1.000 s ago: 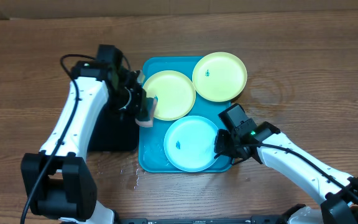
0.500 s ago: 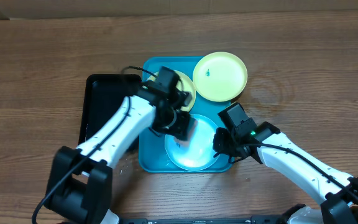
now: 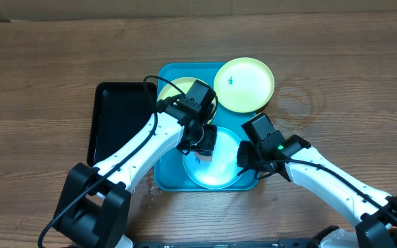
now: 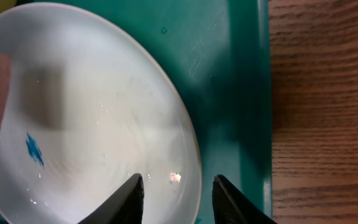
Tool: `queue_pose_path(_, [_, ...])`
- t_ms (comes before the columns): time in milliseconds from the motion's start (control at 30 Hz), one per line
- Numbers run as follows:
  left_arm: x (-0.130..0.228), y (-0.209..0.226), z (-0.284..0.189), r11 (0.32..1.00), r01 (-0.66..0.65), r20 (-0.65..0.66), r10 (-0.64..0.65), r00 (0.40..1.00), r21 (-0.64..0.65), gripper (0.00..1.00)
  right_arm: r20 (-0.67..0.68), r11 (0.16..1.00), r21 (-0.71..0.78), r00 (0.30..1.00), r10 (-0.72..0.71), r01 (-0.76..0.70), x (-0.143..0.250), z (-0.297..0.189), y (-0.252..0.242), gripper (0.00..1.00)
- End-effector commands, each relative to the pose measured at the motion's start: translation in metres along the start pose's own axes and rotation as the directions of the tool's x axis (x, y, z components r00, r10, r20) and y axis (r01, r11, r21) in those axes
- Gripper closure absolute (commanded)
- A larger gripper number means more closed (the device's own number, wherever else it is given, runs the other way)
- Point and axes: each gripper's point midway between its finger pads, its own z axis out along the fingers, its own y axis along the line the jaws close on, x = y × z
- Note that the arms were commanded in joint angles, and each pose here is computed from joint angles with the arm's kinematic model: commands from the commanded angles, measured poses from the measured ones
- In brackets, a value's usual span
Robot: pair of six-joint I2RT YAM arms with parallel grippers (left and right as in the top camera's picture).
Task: Clean dirty plates on tray and stack at the side
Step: 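Move the held sponge with the left gripper onto the white plate, then scrub the white plate with the sponge while right gripper holds the rim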
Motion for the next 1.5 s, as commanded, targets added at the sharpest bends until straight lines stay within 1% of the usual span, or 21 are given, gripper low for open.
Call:
queue_pose_path(0, [-0.001, 0.01, 0.0, 0.997, 0.058, 0.024, -0.057, 0.998, -0.053, 0.96, 0.027, 0.999, 0.034, 0.999, -0.025, 0.024, -0.004, 0.001, -0.005, 0.66])
queue_pose_path(100, [0.0, 0.01, 0.0, 0.997, 0.058, 0.02, -0.057, 0.998, -0.055, 0.96, 0.026, 0.999, 0.036, 0.999, -0.025, 0.024, -0.004, 0.002, -0.006, 0.7])
queue_pose_path(233, [0.0, 0.01, 0.0, 0.997, 0.058, 0.02, -0.057, 0.998, -0.054, 0.96, 0.016, 0.998, 0.05, 1.0, -0.023, 0.022, -0.003, 0.007, -0.008, 0.7])
queue_pose_path(333, [0.0, 0.009, 0.0, 0.997, 0.057, 0.017, -0.056, 0.998, -0.049, 0.96, -0.003, 0.998, 0.065, 1.0, -0.021, 0.021, 0.0, 0.013, -0.011, 0.72])
queue_pose_path(367, [0.001, 0.008, 0.0, 0.997, 0.058, 0.012, -0.057, 0.998, -0.045, 0.96, -0.008, 0.997, 0.07, 1.0, -0.021, 0.021, 0.001, 0.015, -0.012, 0.75])
queue_pose_path(433, [0.002, 0.008, 0.0, 0.997, 0.058, 0.008, -0.058, 0.998, -0.046, 0.96, -0.012, 0.997, 0.072, 1.0, -0.02, 0.021, 0.001, 0.017, -0.013, 0.84])
queue_pose_path(467, [0.003, 0.009, 0.0, 0.997, 0.058, 0.006, -0.058, 0.998, -0.047, 0.96, -0.014, 0.997, 0.07, 1.0, -0.02, 0.021, 0.001, 0.017, -0.012, 0.86])
queue_pose_path(600, [0.005, 0.01, 0.0, 0.997, 0.06, -0.003, -0.06, 0.998, -0.052, 0.96, -0.017, 0.998, 0.067, 1.0, -0.019, 0.021, 0.002, 0.017, -0.012, 0.9])
queue_pose_path(700, [0.006, 0.01, 0.0, 0.997, 0.06, -0.008, -0.061, 0.998, -0.055, 0.96, -0.017, 0.998, 0.067, 1.0, -0.019, 0.021, 0.002, 0.017, -0.012, 0.95])
queue_pose_path(1033, [0.011, -0.001, 0.002, 0.999, 0.027, -0.015, -0.027, 1.0, -0.046, 0.96, -0.017, 0.997, 0.068, 1.0, -0.02, 0.021, 0.002, 0.017, -0.012, 0.96])
queue_pose_path(1467, [-0.002, -0.009, 0.003, 0.998, -0.057, 0.042, 0.058, 0.997, -0.036, 0.96, -0.017, 0.997, 0.068, 1.0, -0.02, 0.021, 0.002, 0.017, -0.012, 0.96])
